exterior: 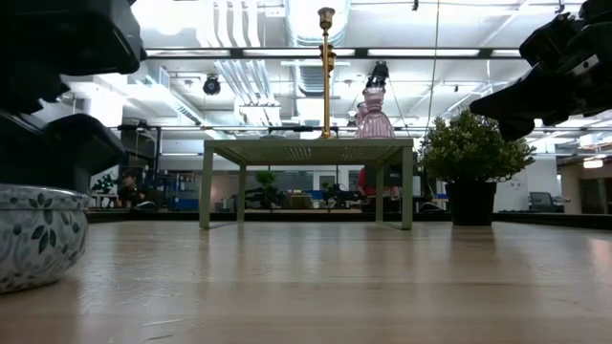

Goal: Pick & Place candle stick holders
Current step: Put the blue scented candle on the shelf aligned with the other scented candle

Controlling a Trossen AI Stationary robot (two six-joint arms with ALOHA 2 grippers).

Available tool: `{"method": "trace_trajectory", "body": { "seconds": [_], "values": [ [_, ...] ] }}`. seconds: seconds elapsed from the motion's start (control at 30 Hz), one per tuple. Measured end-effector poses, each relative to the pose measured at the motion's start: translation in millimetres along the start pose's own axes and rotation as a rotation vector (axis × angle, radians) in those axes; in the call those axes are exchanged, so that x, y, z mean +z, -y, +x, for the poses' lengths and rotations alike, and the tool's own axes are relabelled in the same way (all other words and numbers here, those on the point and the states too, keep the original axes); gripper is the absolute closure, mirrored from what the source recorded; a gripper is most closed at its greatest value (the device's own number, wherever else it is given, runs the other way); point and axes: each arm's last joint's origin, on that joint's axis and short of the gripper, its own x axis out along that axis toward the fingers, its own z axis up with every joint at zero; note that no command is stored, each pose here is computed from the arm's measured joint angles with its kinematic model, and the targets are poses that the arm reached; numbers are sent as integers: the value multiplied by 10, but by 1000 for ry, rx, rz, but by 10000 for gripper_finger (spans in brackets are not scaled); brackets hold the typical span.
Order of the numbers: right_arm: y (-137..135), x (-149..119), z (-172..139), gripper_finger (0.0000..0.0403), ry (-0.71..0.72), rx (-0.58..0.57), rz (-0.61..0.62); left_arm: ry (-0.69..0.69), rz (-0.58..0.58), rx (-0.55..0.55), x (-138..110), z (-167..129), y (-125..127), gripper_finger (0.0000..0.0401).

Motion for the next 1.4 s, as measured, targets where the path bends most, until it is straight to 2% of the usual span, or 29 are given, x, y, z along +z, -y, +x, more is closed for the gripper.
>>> {"method": "trace_trajectory", "body": {
  "seconds": [0.13,0.33,0.53,0.8,1.07,1.4],
  "values": [
    [0,0,0,394,0,0,0,3,-1,3,10,1,-10,94],
    [0,0,0,394,0,0,0,20,2,27,65,7,-56,79],
    [0,0,0,394,0,0,0,50,21,38,210,-18,-128,93],
    [0,-1,0,394,-1,0,0,96,57,46,418,-196,-273,87],
    [0,-1,0,394,-1,0,0,158,55,79,663,-537,-519,91],
    [0,0,0,394,0,0,0,313,25,190,1004,-1154,-1083,91]
  ]
}}
